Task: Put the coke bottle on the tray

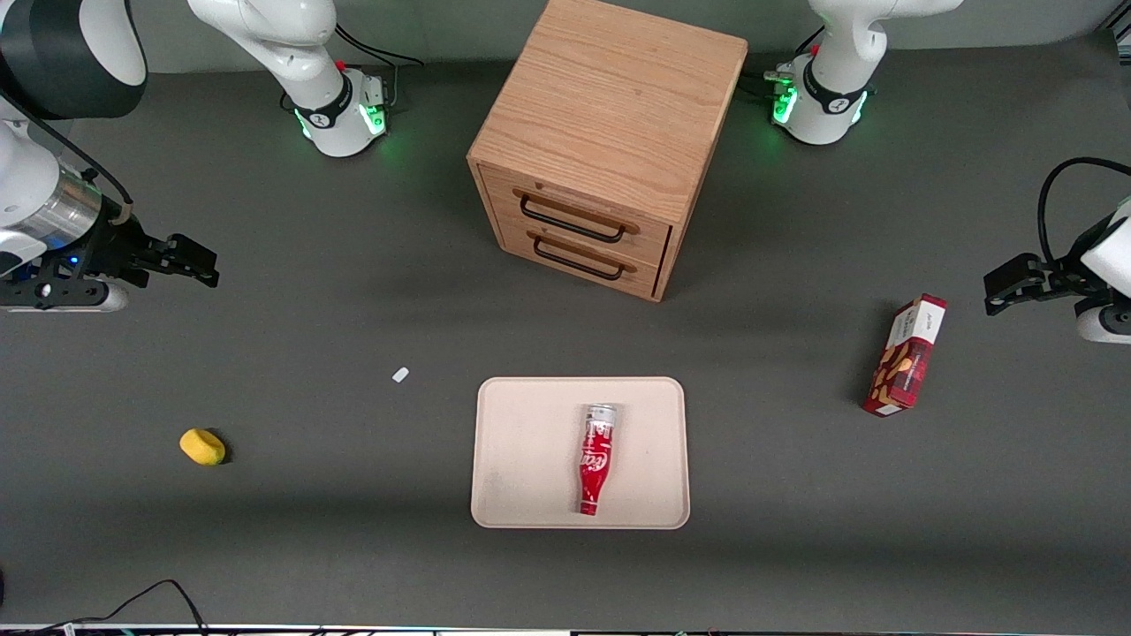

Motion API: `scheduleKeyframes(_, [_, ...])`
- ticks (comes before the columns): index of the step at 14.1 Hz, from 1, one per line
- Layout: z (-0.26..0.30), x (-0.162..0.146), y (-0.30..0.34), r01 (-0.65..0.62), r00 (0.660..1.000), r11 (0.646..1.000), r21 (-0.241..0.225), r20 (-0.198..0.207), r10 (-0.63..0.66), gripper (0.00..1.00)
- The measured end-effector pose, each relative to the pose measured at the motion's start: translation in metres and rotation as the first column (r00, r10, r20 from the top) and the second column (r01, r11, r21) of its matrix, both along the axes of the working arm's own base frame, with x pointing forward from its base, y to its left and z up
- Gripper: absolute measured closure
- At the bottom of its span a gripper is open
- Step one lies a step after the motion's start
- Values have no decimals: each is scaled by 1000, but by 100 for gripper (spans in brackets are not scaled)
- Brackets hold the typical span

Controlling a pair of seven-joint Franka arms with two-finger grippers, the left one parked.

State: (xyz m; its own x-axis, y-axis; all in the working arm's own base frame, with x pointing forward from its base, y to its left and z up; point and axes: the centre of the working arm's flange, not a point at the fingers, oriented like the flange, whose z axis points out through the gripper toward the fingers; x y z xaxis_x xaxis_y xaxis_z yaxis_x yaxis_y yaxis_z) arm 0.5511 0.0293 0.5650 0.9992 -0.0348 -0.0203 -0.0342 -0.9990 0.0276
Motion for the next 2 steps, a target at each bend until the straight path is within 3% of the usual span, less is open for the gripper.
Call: scheduleKeyframes(2, [-2,0,0,2,1000,1000,3,-5,-2,0])
